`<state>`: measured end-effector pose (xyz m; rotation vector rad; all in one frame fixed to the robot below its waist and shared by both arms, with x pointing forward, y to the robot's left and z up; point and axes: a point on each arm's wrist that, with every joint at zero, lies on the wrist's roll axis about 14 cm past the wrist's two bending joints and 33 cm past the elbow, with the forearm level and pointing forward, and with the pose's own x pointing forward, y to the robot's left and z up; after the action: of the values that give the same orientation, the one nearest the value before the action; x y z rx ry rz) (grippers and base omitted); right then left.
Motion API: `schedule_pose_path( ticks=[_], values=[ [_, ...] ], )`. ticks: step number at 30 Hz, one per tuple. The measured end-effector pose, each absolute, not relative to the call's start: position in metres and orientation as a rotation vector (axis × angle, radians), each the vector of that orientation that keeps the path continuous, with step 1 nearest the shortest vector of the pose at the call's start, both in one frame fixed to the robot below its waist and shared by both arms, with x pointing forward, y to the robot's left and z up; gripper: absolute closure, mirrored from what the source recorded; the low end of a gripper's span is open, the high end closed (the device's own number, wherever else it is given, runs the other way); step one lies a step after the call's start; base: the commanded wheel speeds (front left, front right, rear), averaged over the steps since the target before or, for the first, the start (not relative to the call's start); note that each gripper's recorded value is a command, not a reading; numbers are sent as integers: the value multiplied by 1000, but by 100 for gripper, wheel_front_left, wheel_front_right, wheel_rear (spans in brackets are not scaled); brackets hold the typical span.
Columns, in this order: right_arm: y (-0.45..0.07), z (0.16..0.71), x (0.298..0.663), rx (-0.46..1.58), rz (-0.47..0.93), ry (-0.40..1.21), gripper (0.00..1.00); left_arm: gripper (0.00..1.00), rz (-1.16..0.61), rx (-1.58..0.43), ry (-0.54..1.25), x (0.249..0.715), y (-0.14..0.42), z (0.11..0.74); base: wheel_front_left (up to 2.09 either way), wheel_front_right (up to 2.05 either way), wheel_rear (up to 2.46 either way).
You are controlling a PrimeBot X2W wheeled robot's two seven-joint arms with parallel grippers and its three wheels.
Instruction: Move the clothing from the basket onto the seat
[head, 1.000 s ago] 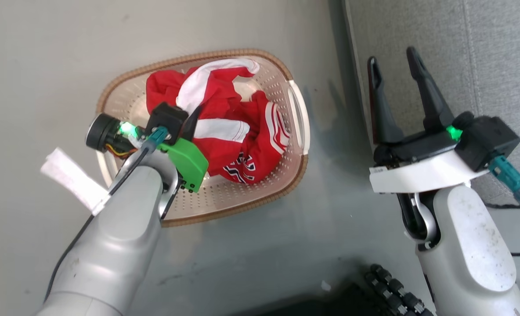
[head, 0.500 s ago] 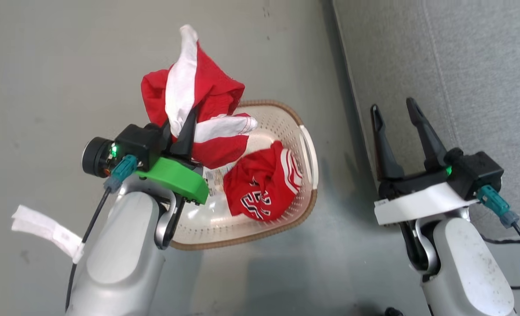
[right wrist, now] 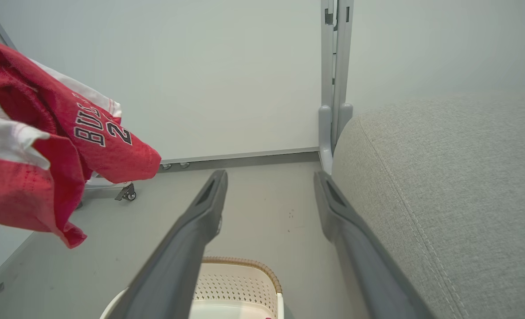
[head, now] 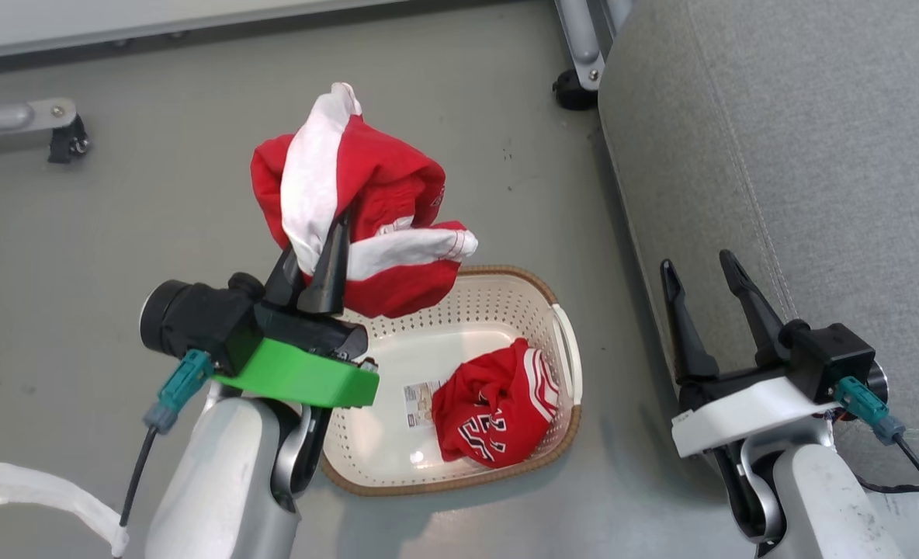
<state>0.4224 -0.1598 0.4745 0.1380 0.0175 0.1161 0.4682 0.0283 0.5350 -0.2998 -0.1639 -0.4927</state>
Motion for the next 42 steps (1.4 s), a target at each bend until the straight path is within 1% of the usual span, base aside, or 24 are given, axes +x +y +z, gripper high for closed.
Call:
schedule_pose_path(
  ticks=[9, 20, 29, 38, 42],
  values=[
    [-150, 495, 400, 143, 148, 7, 0, 100, -479, -279, -271, 427, 38, 578, 0, 0, 0],
    [-145, 507, 377, 154, 163, 1, 0, 100, -509, -257, -300, 390, 31, 591, 0, 0, 0],
    [-142, 513, 370, 156, 173, -5, 0, 100, -520, -256, -304, 377, 27, 595, 0, 0, 0],
    [-139, 512, 369, 158, 181, 2, 0, 100, -526, -259, -308, 376, 25, 597, 0, 0, 0],
    [-130, 510, 369, 155, 208, 14, 0, 100, -527, -262, -305, 377, 25, 596, 0, 0, 0]
  ],
)
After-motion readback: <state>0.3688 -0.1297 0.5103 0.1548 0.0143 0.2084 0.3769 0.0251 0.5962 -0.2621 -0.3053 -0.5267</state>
